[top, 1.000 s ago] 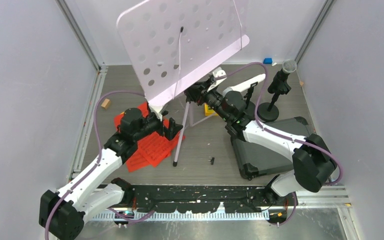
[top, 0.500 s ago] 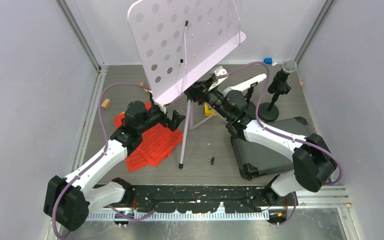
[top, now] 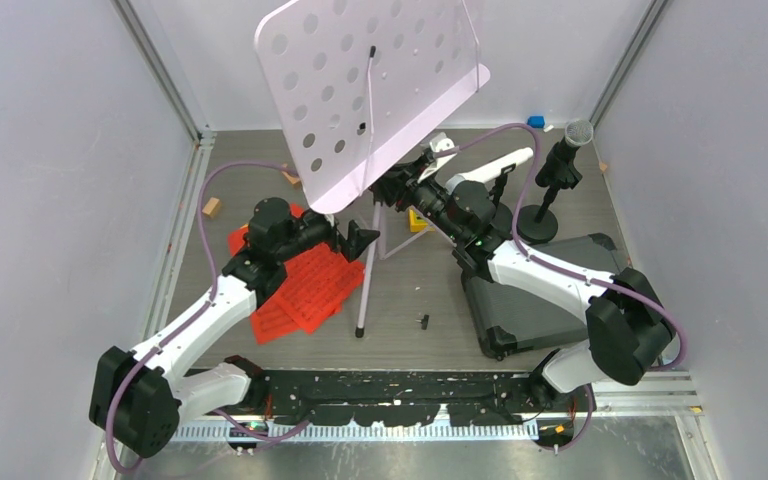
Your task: Pack up the instrument practice props
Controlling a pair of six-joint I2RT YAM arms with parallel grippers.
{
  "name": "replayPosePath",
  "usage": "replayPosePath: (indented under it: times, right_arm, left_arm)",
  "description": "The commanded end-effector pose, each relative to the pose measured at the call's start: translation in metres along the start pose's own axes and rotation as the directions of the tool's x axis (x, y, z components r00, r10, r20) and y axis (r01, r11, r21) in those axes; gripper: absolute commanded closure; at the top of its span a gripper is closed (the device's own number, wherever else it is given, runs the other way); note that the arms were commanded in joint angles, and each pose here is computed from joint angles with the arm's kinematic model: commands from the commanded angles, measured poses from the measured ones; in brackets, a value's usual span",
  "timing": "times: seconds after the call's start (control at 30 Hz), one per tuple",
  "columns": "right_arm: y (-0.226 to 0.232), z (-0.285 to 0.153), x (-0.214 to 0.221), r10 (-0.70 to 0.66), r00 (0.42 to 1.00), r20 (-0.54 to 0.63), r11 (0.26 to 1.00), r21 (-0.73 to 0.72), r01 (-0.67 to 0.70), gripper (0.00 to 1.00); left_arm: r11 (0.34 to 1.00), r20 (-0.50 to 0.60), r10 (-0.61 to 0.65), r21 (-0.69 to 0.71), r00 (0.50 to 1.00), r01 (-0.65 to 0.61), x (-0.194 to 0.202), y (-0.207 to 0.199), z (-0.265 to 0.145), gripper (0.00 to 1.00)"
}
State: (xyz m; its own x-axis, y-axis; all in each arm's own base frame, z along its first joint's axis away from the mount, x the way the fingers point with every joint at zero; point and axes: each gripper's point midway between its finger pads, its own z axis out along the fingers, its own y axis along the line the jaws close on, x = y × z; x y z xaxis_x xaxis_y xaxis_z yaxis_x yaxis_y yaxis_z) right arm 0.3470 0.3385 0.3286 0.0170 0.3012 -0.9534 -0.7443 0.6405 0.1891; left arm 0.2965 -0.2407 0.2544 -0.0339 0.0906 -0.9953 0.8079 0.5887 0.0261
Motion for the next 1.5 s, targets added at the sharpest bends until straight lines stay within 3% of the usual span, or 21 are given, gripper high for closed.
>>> replayPosePath:
  times: [0.0,0.47,0.73,0.93,1.1,1.33,1.47]
  right_arm:
    - [0.026,0.002,-0.029,0.147,0.986,0.078,0.987,-0.078,-0.141,1.00]
    - [0.026,-0.011,-0.014,0.130,0.990,0.046,0.990,-0.067,-0.127,1.00]
    - [0.026,-0.012,-0.016,0.131,0.990,0.048,0.989,-0.069,-0.127,1.00]
    - [0.030,-0.010,-0.027,0.140,0.988,0.067,0.988,-0.074,-0.135,1.00]
    - [0.028,-0.012,-0.031,0.116,0.991,0.069,0.992,-0.059,-0.112,1.00]
    - [0.027,-0.012,-0.033,0.118,0.989,0.090,0.992,-0.053,-0.113,1.00]
    - [0.028,-0.011,-0.032,0.122,0.988,0.096,0.992,-0.058,-0.117,0.98]
  left_arm:
    - [0.999,0.068,0.042,0.028,0.997,-0.044,-0.022,-0.004,0.002,0.02]
    - [0.985,0.019,0.080,-0.154,0.997,-0.076,-0.011,0.032,0.003,0.02]
    - [0.984,-0.043,0.113,-0.135,0.993,-0.118,-0.004,0.029,-0.004,0.01]
    - [0.999,-0.068,-0.023,0.028,0.997,0.025,0.016,-0.002,0.009,0.31]
    - [0.998,-0.053,-0.059,-0.003,0.997,0.059,0.022,-0.004,-0.001,0.32]
    - [0.979,-0.083,-0.197,0.042,0.977,0.201,0.042,-0.022,-0.003,0.47]
    - [0.972,-0.076,-0.229,0.046,0.971,0.232,0.049,-0.027,-0.002,0.37]
